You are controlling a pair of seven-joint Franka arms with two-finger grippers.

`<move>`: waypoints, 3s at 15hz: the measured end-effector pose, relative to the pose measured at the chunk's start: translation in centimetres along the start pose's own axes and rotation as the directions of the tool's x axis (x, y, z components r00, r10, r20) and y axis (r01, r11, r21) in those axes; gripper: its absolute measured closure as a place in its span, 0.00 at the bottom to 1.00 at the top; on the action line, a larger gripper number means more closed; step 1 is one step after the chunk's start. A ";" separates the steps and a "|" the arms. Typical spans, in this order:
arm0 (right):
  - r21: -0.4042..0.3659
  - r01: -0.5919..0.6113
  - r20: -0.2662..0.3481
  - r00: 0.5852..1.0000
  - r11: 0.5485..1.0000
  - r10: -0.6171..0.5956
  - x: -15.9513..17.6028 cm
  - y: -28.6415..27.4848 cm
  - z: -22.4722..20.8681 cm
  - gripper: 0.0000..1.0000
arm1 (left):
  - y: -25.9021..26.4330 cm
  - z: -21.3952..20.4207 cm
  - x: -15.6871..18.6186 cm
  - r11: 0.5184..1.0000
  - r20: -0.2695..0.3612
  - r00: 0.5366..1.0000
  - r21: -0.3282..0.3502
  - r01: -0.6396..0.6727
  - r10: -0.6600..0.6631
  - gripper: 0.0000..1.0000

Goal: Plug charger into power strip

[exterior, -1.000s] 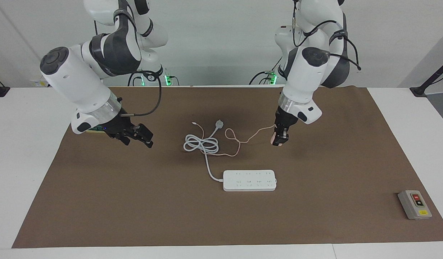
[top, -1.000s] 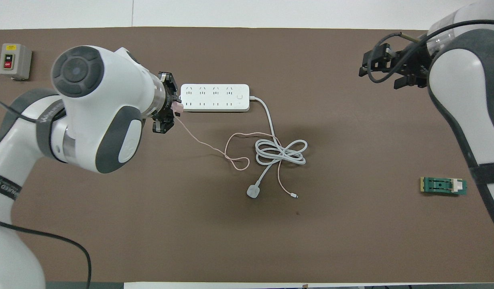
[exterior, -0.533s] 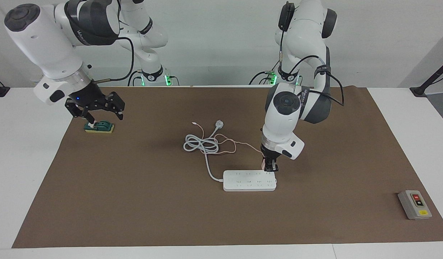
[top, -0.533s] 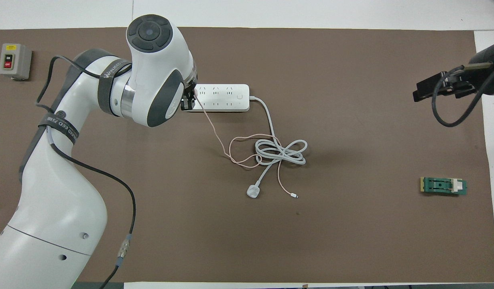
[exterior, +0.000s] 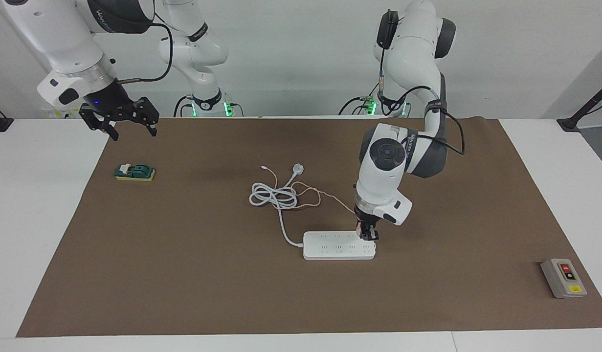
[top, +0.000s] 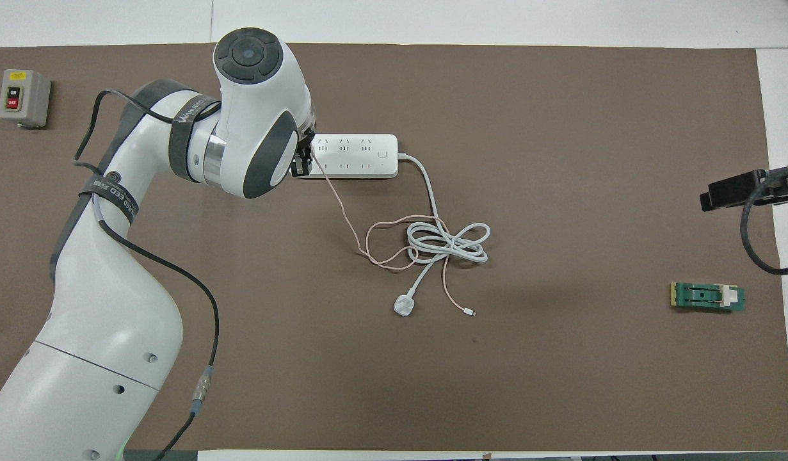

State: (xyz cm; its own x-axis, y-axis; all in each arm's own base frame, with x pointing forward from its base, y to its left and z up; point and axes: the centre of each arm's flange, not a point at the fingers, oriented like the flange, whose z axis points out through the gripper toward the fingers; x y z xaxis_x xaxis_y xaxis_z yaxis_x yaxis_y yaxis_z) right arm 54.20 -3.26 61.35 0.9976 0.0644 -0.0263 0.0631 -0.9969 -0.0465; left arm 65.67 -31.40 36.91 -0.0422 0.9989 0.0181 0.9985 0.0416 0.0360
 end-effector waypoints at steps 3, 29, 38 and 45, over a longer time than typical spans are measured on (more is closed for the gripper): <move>-0.048 0.007 0.009 1.000 0.999 -0.006 -0.1 0.2 0.1 0.00 | -0.3 1.6 0.1 1.000 0.004 1.000 -0.006 0.001 -0.001 0.69; -0.056 0.018 0.003 1.000 0.998 -0.018 -1.7 -0.6 -1.5 0.00 | -1.1 2.5 1.3 1.000 -0.004 1.000 0.002 0.011 -0.011 0.69; -0.056 0.019 0.002 1.000 0.998 -0.019 -1.7 -0.6 -1.5 0.00 | -1.1 2.7 1.4 1.000 -0.004 1.000 -0.002 0.012 -0.012 0.69; -0.057 0.020 0.002 1.000 0.998 -0.020 -1.7 -0.6 -1.6 0.00 | -1.3 2.8 1.5 1.000 -0.001 1.000 -0.011 0.010 -0.010 0.69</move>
State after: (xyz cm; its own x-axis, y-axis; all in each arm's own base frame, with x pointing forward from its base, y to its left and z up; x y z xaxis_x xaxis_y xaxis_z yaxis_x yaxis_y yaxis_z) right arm 52.50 -2.81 62.97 0.9961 0.0839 -0.0274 0.0842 -0.9964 0.0095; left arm 64.43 -29.90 34.13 -0.0521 0.9985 0.0188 0.9976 0.0512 0.0477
